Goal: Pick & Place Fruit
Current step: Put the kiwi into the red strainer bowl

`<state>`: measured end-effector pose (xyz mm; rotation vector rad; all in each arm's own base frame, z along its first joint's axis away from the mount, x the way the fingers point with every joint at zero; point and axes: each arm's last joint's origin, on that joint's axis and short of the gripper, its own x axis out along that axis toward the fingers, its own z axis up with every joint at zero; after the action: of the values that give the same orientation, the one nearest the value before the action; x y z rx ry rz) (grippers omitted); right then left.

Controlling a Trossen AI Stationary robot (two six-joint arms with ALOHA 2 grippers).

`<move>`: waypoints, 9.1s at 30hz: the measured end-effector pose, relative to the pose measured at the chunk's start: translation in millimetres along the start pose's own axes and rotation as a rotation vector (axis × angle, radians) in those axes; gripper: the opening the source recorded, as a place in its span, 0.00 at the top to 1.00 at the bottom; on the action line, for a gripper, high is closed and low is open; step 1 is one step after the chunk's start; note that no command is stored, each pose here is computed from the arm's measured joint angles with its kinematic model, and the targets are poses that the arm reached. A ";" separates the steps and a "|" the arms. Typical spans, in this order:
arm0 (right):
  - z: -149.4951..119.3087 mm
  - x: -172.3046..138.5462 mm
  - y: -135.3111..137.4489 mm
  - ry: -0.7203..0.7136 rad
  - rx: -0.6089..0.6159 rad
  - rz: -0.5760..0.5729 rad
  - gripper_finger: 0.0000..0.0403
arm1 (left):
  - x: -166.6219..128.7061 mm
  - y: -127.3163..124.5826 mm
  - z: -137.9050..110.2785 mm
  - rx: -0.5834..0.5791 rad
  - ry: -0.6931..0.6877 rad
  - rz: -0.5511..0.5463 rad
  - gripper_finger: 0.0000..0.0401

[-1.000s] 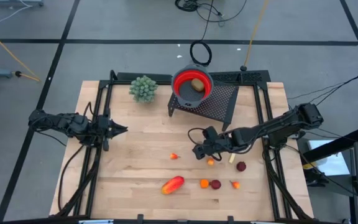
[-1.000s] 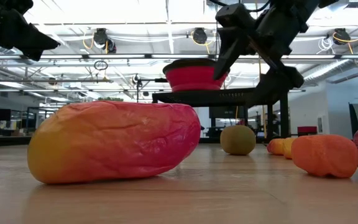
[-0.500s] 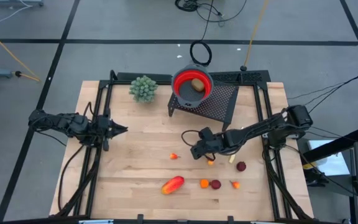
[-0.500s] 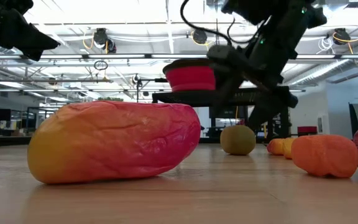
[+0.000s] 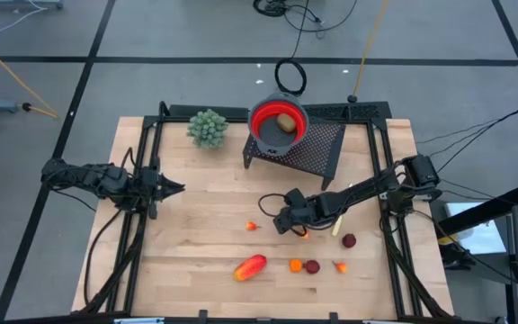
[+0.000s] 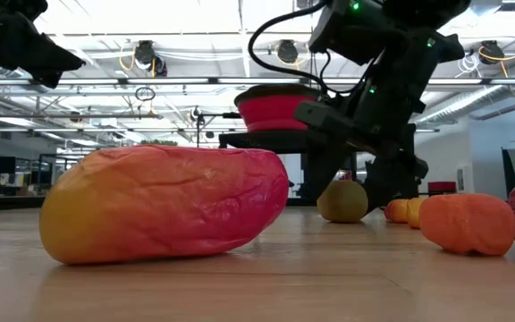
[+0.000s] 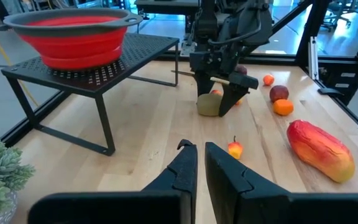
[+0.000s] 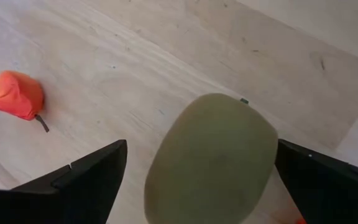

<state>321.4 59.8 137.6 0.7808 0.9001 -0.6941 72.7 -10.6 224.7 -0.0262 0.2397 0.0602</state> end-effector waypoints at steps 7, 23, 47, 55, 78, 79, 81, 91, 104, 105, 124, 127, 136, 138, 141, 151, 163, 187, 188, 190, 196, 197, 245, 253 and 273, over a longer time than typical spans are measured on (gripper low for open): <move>-0.1 0.0 -0.6 0.002 0.002 -0.006 0.10 | 0.0 0.0 0.0 -0.001 0.000 0.000 0.92; 1.2 -3.2 12.0 0.016 0.067 0.133 0.42 | 0.0 0.0 0.0 -0.003 0.000 0.000 0.92; 52.0 -105.3 61.5 -0.453 -0.233 0.922 0.42 | 0.0 0.0 0.0 -0.001 0.000 0.000 0.92; 61.7 -131.4 68.2 -0.679 -0.311 1.113 0.42 | 0.0 0.0 0.1 -0.008 -0.001 0.000 0.92; 65.2 -169.6 68.9 -0.964 -0.522 1.500 0.42 | 0.0 0.0 0.1 -0.010 -0.001 0.000 0.92; 65.2 -169.7 68.9 -0.965 -0.522 1.500 0.42 | 0.0 0.0 0.0 -0.010 -0.001 0.000 0.92; 65.3 -169.8 68.9 -0.964 -0.522 1.499 0.42 | 0.0 0.0 0.0 -0.010 -0.001 0.000 0.92; 63.4 -150.7 70.8 -0.998 -0.672 1.216 0.42 | 0.0 0.0 0.0 -0.010 -0.001 0.000 0.92; 65.2 -135.9 68.0 -1.144 -0.868 0.786 0.41 | 0.0 0.0 0.0 -0.012 0.000 0.000 0.92; 65.3 -134.3 67.5 -1.144 -0.878 0.747 0.41 | 0.0 0.0 0.0 -0.012 0.000 0.000 0.92; 75.2 -125.9 53.2 -1.205 -0.866 -0.064 0.43 | 0.0 0.0 0.0 -0.041 0.000 0.000 0.92; 76.7 -126.0 49.5 -1.187 -0.843 -0.224 0.42 | 0.0 0.0 0.0 -0.041 0.000 0.000 0.92; 78.4 -127.4 41.7 -1.115 -0.767 -0.534 0.42 | 0.0 0.0 0.1 -0.045 -0.001 0.000 0.92; 78.4 -127.5 41.8 -1.116 -0.769 -0.534 0.42 | 0.0 0.0 0.0 -0.045 0.000 0.000 0.92; 78.8 -128.5 42.0 -1.123 -0.758 -0.527 0.41 | 0.0 0.0 0.1 -0.046 -0.001 0.000 0.92; 82.5 -139.4 43.0 -1.221 -0.507 -0.365 0.42 | 0.0 0.0 0.0 -0.016 -0.001 0.000 0.92; 90.7 -152.5 39.8 -1.332 0.042 0.017 0.41 | 0.0 0.0 0.0 -0.007 -0.001 0.000 0.92; 142.9 -141.9 22.1 -1.227 0.369 0.841 0.41 | -0.1 0.0 0.2 -0.010 -0.001 0.000 0.92; 147.2 -140.3 19.7 -1.214 0.364 0.861 0.42 | -0.1 0.0 0.2 -0.010 -0.001 0.000 0.92; 155.9 -136.6 14.2 -1.187 0.350 0.889 0.42 | -0.1 0.0 0.2 -0.010 -0.001 0.000 0.92; 186.3 -124.1 -9.6 -1.051 0.301 0.986 0.42 | -0.1 0.0 0.2 -0.010 -0.001 0.000 0.92; 191.0 -121.8 -14.3 -1.021 0.299 0.998 0.42 | -0.1 0.0 0.2 -0.010 -0.001 0.000 0.92; 263.6 -133.4 -64.6 -0.632 -0.500 0.251 0.42 | -0.1 0.0 0.2 -0.009 -0.001 0.001 0.92; 262.6 -131.1 -66.5 -0.615 -0.554 0.224 0.41 | -0.1 0.0 0.2 -0.009 -0.001 0.001 0.92; 271.0 -101.0 -75.1 -0.565 -0.581 0.176 0.39 | -0.1 0.0 0.2 -0.005 -0.001 0.001 0.92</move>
<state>327.5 -183.4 311.1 0.1211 0.4631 -0.4246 72.6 -10.5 224.9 -0.0310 0.2385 0.0618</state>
